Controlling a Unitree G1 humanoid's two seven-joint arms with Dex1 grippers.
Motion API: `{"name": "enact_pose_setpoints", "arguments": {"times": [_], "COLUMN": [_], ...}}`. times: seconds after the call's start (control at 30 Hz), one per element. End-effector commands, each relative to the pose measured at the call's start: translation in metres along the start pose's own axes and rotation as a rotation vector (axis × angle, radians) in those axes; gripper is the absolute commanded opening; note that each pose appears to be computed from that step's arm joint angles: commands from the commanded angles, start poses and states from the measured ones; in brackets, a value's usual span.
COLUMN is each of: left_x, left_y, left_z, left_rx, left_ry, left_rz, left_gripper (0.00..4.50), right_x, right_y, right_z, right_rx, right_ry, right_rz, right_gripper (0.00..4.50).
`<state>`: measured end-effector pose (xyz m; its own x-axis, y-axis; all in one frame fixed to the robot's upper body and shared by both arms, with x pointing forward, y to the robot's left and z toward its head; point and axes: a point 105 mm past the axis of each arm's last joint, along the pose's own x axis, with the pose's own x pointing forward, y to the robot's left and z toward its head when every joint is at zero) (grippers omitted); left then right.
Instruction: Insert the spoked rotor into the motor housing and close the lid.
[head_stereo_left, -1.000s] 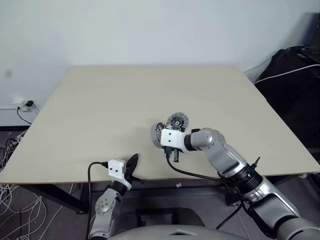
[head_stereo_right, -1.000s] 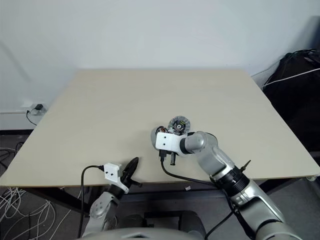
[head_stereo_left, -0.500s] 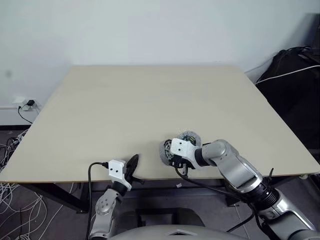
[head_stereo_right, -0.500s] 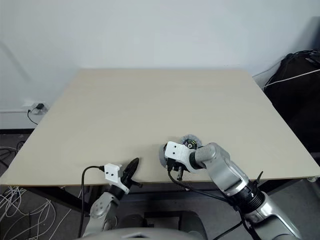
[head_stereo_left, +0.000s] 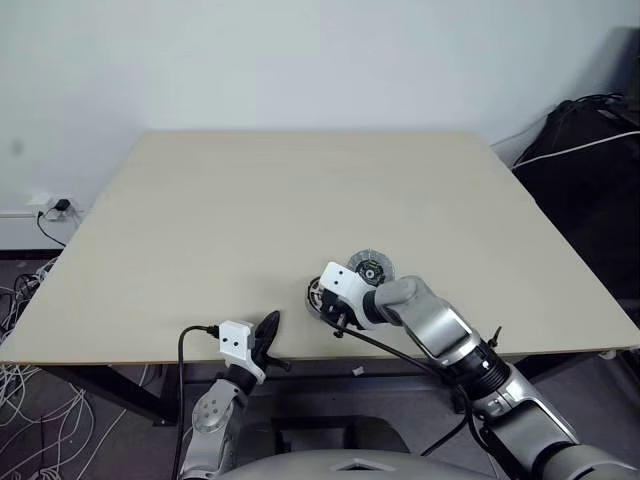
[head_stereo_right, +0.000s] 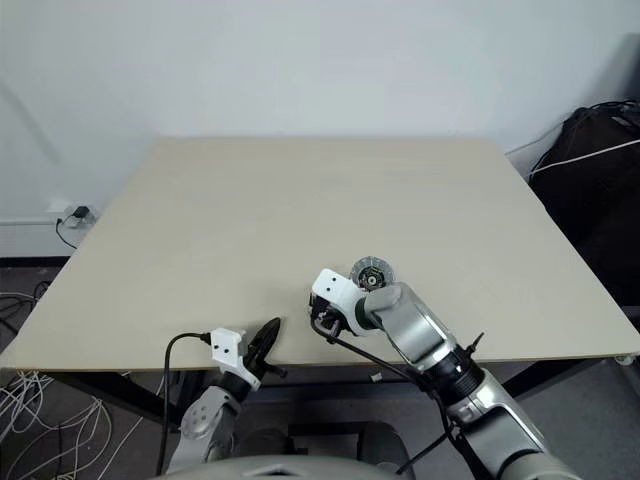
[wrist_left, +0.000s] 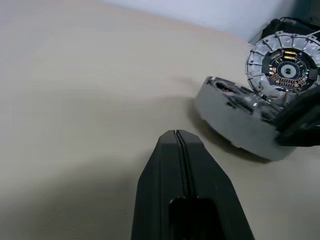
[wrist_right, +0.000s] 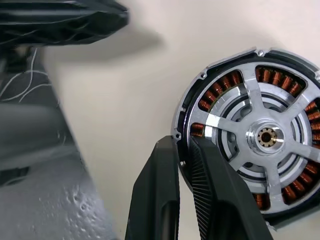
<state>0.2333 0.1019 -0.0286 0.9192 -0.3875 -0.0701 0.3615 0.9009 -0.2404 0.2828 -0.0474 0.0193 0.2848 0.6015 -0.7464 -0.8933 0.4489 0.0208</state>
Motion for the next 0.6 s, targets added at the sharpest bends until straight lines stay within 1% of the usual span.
{"name": "enact_pose_setpoints", "arguments": {"times": [0.03,0.13,0.2,0.3,0.4,0.53,0.57,0.6], "left_x": [0.005,0.003,0.003,0.001,0.001,0.001,0.001,0.001], "left_y": [-0.005,-0.004,-0.004,-0.003,-0.002,-0.002,-0.001,-0.001], "left_z": [0.015,0.016,0.016,0.015,0.014,0.012,0.011,0.011], "left_rx": [0.02,0.019,0.018,0.014,0.011,0.008,0.008,0.007], "left_ry": [-0.051,-0.052,-0.051,-0.049,-0.046,-0.041,-0.039,-0.038], "left_rz": [-0.015,-0.006,-0.001,0.004,0.006,0.005,0.005,0.005], "left_gripper": [0.0,0.0,0.0,0.0,0.0,0.0,0.0,0.0], "right_x": [0.001,0.007,0.01,0.013,0.015,0.011,0.008,0.005], "right_y": [-0.015,-0.017,-0.016,-0.013,-0.01,-0.007,-0.005,-0.003], "right_z": [0.016,0.018,0.02,0.025,0.034,0.049,0.053,0.058], "right_rx": [0.024,0.061,0.079,0.104,0.119,0.094,0.072,0.039], "right_ry": [-0.04,-0.039,-0.044,-0.063,-0.094,-0.156,-0.176,-0.199], "right_rz": [-0.07,-0.075,-0.071,-0.061,-0.054,-0.045,-0.039,-0.028], "right_gripper": [0.11,0.11,0.83,1.67,2.66,3.92,4.21,4.21]}}
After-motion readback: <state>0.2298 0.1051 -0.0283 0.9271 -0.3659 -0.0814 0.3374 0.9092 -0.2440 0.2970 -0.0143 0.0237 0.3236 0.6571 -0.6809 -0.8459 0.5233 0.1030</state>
